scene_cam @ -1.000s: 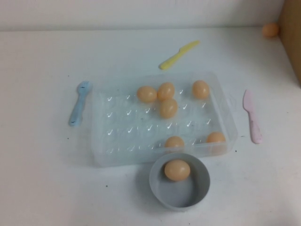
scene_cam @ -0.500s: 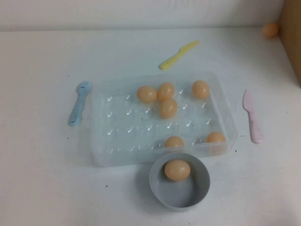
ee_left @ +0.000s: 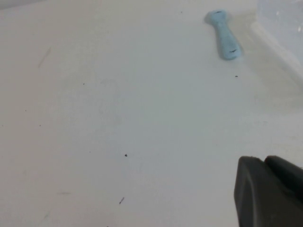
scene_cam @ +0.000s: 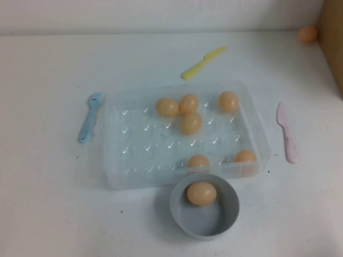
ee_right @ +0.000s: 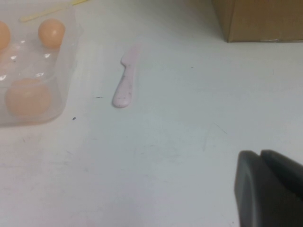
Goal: Take an egg out of the egg box
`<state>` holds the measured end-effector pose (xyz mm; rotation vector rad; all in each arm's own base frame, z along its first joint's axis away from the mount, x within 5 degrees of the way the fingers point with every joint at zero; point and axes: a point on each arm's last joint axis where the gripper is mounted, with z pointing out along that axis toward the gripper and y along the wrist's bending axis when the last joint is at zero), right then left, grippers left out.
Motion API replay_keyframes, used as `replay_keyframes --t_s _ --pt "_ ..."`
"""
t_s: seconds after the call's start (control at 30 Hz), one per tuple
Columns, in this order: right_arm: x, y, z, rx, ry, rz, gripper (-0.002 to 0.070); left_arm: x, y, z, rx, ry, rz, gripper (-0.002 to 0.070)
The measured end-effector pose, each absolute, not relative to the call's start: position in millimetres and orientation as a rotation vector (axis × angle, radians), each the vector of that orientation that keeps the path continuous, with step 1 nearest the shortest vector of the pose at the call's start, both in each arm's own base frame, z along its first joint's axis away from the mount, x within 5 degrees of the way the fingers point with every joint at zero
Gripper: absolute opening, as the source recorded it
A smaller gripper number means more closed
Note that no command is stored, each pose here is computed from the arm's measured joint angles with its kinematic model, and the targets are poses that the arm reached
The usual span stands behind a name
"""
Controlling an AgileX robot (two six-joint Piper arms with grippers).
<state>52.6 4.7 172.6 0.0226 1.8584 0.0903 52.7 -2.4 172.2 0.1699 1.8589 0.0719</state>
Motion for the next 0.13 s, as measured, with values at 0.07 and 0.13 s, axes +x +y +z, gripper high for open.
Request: replay_keyframes --t_s 0.07,0.13 --pt "52.6 4.7 172.6 0.023 1.858 0.090 -0.0018 52.7 -2.4 172.2 0.170 1.859 0.072 -0.0003" --pt "52.6 4.7 172.6 0.023 1.858 0.090 -0.0018 52.7 -2.4 172.2 0.170 1.859 0.072 -0.0003"
